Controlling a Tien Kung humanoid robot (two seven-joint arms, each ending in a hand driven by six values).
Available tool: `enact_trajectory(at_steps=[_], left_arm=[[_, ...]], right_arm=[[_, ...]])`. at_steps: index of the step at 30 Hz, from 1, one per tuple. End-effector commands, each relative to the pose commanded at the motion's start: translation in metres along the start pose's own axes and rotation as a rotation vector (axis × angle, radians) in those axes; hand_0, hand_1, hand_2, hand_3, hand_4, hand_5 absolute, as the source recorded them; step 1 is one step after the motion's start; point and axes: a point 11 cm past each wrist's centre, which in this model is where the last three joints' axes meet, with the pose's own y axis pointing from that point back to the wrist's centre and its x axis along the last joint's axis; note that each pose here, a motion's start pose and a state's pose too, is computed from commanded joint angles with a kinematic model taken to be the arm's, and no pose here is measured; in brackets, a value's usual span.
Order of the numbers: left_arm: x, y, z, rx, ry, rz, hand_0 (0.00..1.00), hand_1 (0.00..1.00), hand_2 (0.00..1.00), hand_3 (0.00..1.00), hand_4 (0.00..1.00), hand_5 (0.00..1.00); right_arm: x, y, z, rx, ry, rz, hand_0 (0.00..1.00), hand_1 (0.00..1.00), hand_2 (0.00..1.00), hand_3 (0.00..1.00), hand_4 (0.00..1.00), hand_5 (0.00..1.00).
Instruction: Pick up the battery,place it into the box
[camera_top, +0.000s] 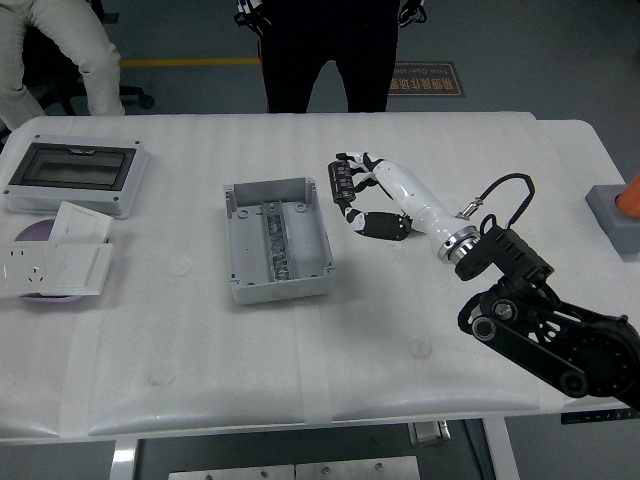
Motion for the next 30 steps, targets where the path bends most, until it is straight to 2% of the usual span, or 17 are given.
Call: enact_trajectory(at_steps=[6, 17, 18, 23, 24, 29, 30], left_arm=[[-0.002, -0.001, -0.001, 0.005, 0.007, -0.008, 0.546, 0.599, 0.502, 0.503, 0.099, 0.002], [-0.003, -0.001, -0.002, 0.007, 0.008, -0.016, 0.542, 0.599, 0.499, 0.499, 0.087, 0.002], [-0.004, -0.001, -0.001, 0.006, 0.008, -0.017, 0.544, 0.596, 0.500, 0.501, 0.093, 0.002], [-0.003, 0.000, 0.001, 0.003, 0.006, -0.018, 0.544, 0.596, 0.500, 0.501, 0.093, 0.002], [-0.003, 0.000, 0.001, 0.003, 0.006, -0.019, 0.545, 0.596, 0.501, 0.502, 0.093, 0.002], [-0.001, 0.001, 0.000, 0.012, 0.003, -0.021, 0.545, 0.596, 0.501, 0.502, 0.093, 0.002], [-0.001, 0.001, 0.000, 0.013, 0.003, -0.022, 0.543, 0.594, 0.501, 0.504, 0.078, 0.002]], right_arm=[[-0.025, -0.007, -0.015, 0.027, -0.035, -0.053, 0.756, 0.657, 0.786, 0.847, 0.490, 0.309], [-0.044, -0.012, -0.012, 0.009, -0.023, -0.112, 0.753, 0.644, 0.785, 0.855, 0.494, 0.313], [-0.045, -0.012, -0.011, 0.004, -0.017, -0.119, 0.758, 0.644, 0.792, 0.922, 0.592, 0.366], [-0.050, -0.013, -0.007, -0.011, 0.019, -0.142, 0.758, 0.644, 0.792, 0.922, 0.592, 0.366], [-0.051, -0.013, -0.006, -0.014, 0.026, -0.145, 0.795, 0.672, 0.827, 0.983, 0.786, 0.443], [-0.057, -0.013, 0.000, -0.036, 0.064, -0.170, 0.795, 0.672, 0.827, 0.983, 0.786, 0.443], [-0.058, -0.013, 0.000, -0.038, 0.071, -0.176, 0.859, 0.708, 0.863, 0.998, 0.912, 0.489]])
